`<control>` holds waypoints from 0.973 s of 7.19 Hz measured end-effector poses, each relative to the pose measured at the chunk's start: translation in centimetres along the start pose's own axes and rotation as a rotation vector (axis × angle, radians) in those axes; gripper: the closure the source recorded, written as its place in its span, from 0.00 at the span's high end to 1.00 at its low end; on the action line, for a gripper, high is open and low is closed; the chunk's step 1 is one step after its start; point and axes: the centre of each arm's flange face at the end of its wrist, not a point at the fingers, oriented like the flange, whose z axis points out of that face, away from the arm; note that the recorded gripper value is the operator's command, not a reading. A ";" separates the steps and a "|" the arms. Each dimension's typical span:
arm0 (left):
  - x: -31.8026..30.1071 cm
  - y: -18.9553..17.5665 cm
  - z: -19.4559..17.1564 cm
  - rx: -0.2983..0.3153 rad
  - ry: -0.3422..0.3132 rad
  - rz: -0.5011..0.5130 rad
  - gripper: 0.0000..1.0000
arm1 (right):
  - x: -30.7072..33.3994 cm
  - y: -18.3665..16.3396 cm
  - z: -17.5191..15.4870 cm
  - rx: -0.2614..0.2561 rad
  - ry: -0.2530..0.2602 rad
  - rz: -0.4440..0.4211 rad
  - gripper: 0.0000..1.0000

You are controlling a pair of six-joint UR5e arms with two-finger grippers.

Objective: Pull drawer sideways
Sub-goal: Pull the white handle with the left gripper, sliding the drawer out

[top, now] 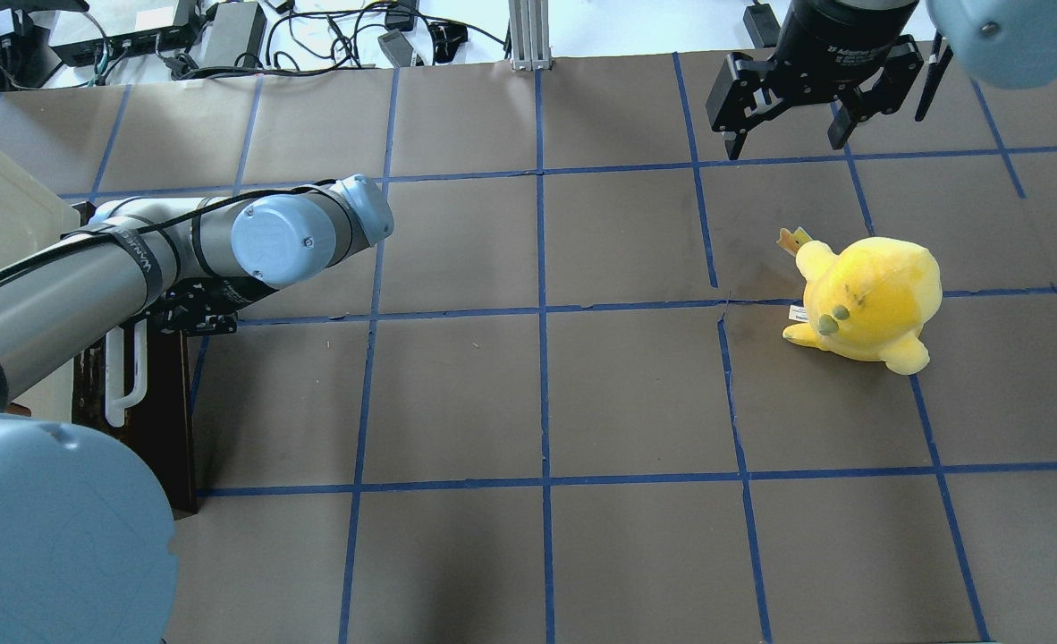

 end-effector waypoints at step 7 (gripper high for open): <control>0.4 -0.3 -0.4 0.018 0.001 0.021 0.12 | 0.0 0.0 0.0 0.000 0.000 0.000 1.00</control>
